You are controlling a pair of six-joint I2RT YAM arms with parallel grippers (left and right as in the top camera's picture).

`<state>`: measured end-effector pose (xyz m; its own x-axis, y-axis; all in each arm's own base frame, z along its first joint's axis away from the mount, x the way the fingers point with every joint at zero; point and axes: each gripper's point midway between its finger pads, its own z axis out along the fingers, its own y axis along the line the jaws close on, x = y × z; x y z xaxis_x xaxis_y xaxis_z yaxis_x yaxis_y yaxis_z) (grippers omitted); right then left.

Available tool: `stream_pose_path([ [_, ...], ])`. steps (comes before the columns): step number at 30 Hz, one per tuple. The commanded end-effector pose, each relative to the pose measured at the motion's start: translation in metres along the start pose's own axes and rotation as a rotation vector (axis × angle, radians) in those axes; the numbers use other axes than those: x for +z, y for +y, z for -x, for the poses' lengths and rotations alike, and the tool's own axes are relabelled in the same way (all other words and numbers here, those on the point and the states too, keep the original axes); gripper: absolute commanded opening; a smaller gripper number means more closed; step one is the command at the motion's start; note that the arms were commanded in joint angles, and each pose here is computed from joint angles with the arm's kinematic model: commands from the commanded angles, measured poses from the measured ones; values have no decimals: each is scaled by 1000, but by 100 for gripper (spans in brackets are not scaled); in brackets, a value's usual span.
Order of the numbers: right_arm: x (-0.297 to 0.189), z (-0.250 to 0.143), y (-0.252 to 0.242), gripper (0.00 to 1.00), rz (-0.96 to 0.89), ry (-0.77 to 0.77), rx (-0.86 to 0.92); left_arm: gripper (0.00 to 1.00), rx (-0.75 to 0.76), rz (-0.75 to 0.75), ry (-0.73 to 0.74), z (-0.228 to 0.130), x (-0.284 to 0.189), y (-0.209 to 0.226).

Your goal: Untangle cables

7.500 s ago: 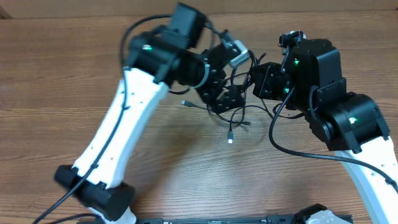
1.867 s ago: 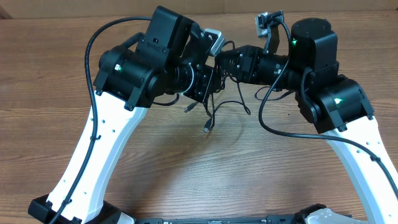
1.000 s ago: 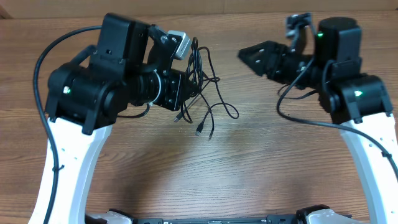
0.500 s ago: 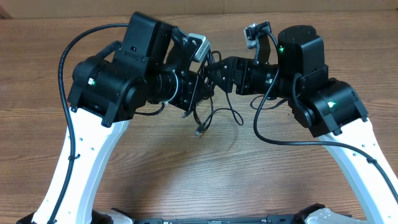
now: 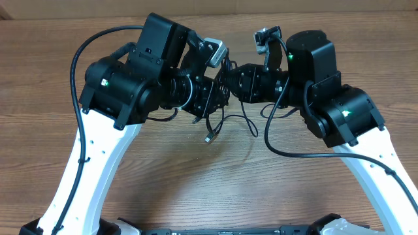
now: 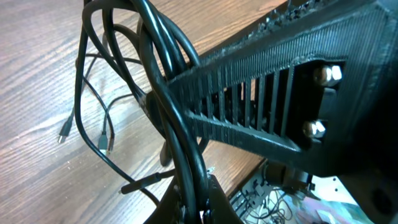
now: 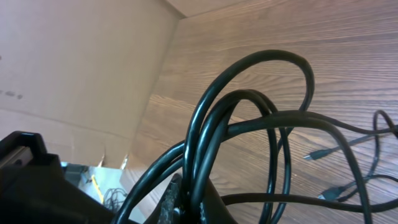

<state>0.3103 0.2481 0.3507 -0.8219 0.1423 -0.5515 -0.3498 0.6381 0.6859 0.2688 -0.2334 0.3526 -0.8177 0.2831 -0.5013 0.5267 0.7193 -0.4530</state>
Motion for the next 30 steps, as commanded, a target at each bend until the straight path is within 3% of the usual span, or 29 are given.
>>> stream_pose_path([
  [1,-11,20,-18,4,-126,-106,-10,4,-5,-90,23,-9,-7,-19],
  [8,-24,37,-45,4,-190,-148,-17,6,-7,-86,22,-24,-27,-26],
  [12,-38,47,-68,4,-239,-176,19,25,17,-87,-21,-31,-47,-34],
  [17,-66,63,-109,4,-329,-231,72,34,32,-68,-45,-50,-71,-39],
  [19,-73,66,-118,4,-343,-239,87,45,34,-30,-58,-54,-77,-35],
  [23,-71,61,-109,4,-269,-202,91,57,34,36,-75,-53,-80,-24],
  [24,-68,58,-99,4,-215,-180,85,86,33,47,-75,-52,-79,-22],
  [25,-61,49,-77,4,-107,-127,68,100,29,90,-76,-51,-78,-14],
  [30,-46,16,-40,4,-11,-5,-22,100,23,274,-106,-45,-83,17],
])
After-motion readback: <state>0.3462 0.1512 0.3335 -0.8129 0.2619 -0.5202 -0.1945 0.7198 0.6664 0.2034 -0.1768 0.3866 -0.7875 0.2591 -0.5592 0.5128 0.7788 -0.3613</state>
